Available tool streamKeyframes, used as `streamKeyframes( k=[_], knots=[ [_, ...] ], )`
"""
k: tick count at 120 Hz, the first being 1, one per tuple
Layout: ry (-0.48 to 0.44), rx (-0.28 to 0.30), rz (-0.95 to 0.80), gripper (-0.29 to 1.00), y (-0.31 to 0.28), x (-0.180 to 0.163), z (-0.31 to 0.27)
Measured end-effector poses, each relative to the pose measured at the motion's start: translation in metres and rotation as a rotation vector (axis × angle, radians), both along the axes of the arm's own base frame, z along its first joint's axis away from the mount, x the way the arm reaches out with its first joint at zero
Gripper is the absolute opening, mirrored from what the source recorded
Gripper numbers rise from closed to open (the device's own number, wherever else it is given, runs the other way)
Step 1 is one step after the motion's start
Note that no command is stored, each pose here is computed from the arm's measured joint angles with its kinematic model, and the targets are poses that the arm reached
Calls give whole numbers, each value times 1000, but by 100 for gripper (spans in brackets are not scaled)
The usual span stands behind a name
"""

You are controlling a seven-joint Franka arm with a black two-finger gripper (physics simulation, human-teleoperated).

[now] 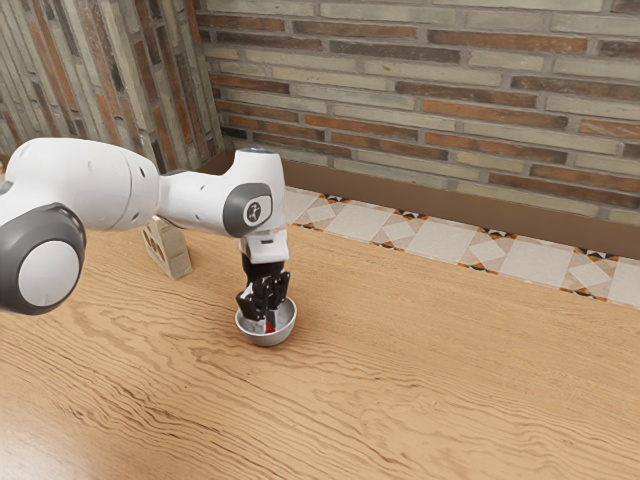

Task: Take strawberry from the bowl

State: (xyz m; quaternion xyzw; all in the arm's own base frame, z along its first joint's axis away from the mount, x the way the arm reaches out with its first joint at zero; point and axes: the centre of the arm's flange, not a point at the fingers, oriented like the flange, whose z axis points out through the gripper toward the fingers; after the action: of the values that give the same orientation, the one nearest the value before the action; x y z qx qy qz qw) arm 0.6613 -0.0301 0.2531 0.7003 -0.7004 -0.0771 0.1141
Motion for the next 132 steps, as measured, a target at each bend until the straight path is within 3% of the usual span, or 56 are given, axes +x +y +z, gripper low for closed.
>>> streamKeyframes(
  k=[24,42,60,76,102,118,132],
  knots=[
    [-21,2,1,6,-2,2,10],
    [-97,-5,-4,3,-11,-2,68],
    [-160,-25,-150,1,-127,-6,109],
    [-109,-13,-185,2,-177,0,68],
    [-69,-10,-156,41,-188,-6,64],
    [-177,-26,-127,55,-201,-24,171],
    [-257,-6,232,61,-100,-33,284]
  ],
)
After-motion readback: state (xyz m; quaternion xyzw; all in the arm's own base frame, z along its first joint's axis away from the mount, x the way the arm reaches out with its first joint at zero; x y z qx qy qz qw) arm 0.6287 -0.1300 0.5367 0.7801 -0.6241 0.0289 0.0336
